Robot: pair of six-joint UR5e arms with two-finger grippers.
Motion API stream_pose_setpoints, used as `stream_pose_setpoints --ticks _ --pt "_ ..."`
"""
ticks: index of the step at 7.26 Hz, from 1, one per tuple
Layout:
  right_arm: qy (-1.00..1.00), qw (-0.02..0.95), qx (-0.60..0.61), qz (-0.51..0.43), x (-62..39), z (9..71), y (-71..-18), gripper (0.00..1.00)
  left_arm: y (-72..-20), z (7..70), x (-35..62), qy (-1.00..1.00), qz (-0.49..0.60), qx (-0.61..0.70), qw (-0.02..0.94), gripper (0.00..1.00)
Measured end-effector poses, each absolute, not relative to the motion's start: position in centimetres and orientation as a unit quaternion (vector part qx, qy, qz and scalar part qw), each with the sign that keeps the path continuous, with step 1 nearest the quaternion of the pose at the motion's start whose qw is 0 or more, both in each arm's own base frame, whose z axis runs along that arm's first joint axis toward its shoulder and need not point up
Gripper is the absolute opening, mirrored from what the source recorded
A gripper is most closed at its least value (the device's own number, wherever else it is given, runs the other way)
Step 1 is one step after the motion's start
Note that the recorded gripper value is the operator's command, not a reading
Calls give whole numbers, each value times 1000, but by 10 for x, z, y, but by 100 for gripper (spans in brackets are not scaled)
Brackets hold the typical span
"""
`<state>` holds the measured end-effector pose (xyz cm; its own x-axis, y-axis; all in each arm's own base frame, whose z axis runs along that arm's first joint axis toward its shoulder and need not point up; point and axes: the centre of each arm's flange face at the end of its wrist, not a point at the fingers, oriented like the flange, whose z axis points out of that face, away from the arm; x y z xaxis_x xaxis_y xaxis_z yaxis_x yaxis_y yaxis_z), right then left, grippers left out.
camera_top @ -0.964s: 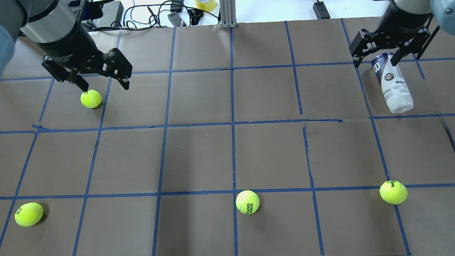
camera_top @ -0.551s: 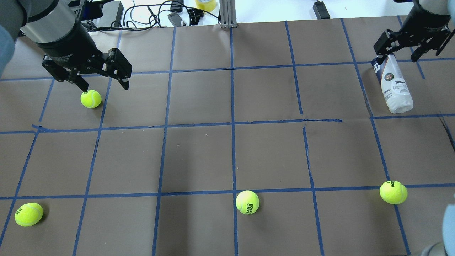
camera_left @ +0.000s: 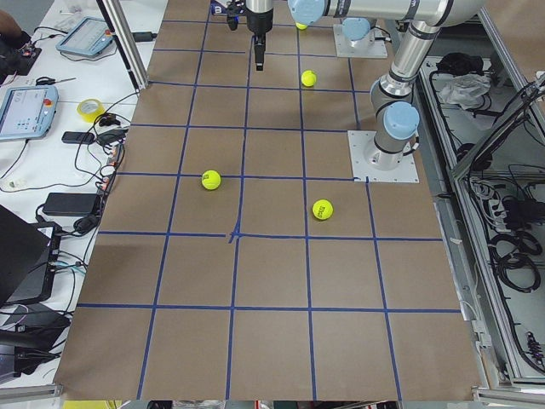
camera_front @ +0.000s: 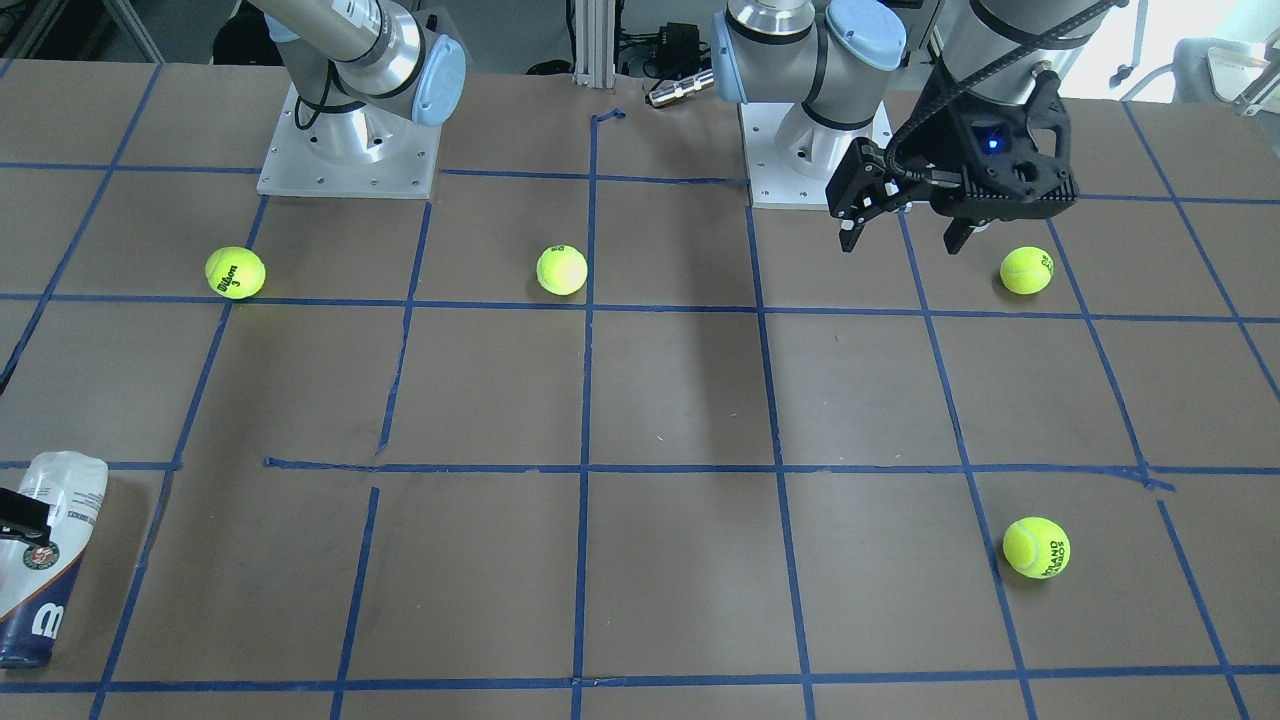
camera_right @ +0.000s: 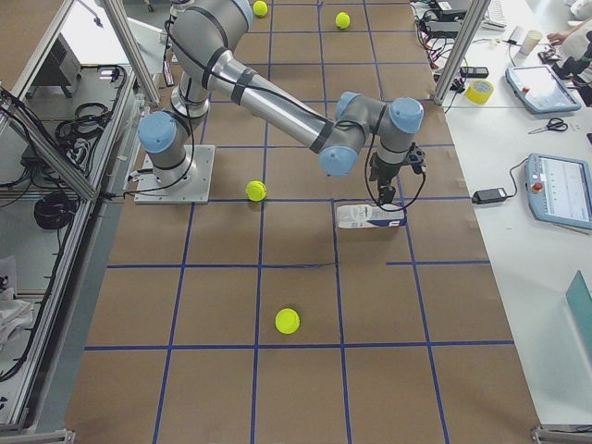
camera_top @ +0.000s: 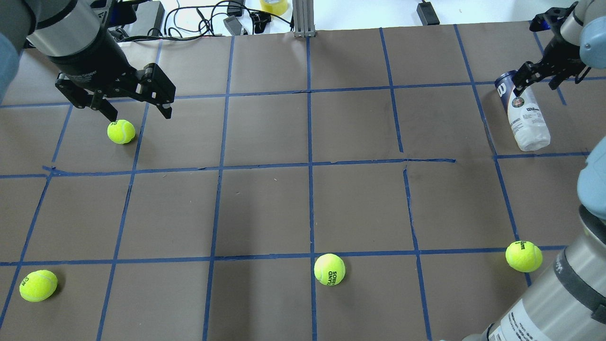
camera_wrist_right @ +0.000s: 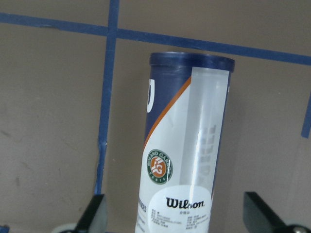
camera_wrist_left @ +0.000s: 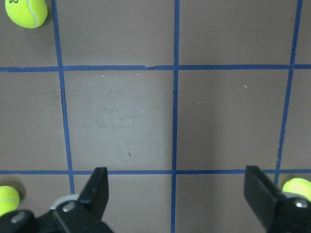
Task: Lift up tennis ball bucket
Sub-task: 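Close the right gripper on the can and lift it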
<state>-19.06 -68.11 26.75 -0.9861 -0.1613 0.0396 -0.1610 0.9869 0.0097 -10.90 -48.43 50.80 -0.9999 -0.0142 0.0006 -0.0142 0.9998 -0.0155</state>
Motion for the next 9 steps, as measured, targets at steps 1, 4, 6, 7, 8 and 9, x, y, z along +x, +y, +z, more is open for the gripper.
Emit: stream_pose_setpoints --ticks 1,4,6,7,8,9 --pt "-997 18 80 -4 -202 252 -682 100 -484 508 -109 -1000 8 7 0 100" --pt "-998 -10 61 -7 -206 219 -688 100 -484 508 -109 -1000 9 5 0 100" --pt "-998 -19 57 -12 -206 207 -687 100 -485 508 -108 -1000 9 5 0 100" --pt "-998 -21 56 -18 -206 199 -687 100 -485 509 -106 -1000 9 6 0 100" --pt "-998 -22 56 -23 -206 192 -687 100 -486 509 -102 -1000 9 10 0 100" --pt "-998 -24 56 -27 -206 186 -687 100 -487 509 -98 -1000 10 14 0 100"
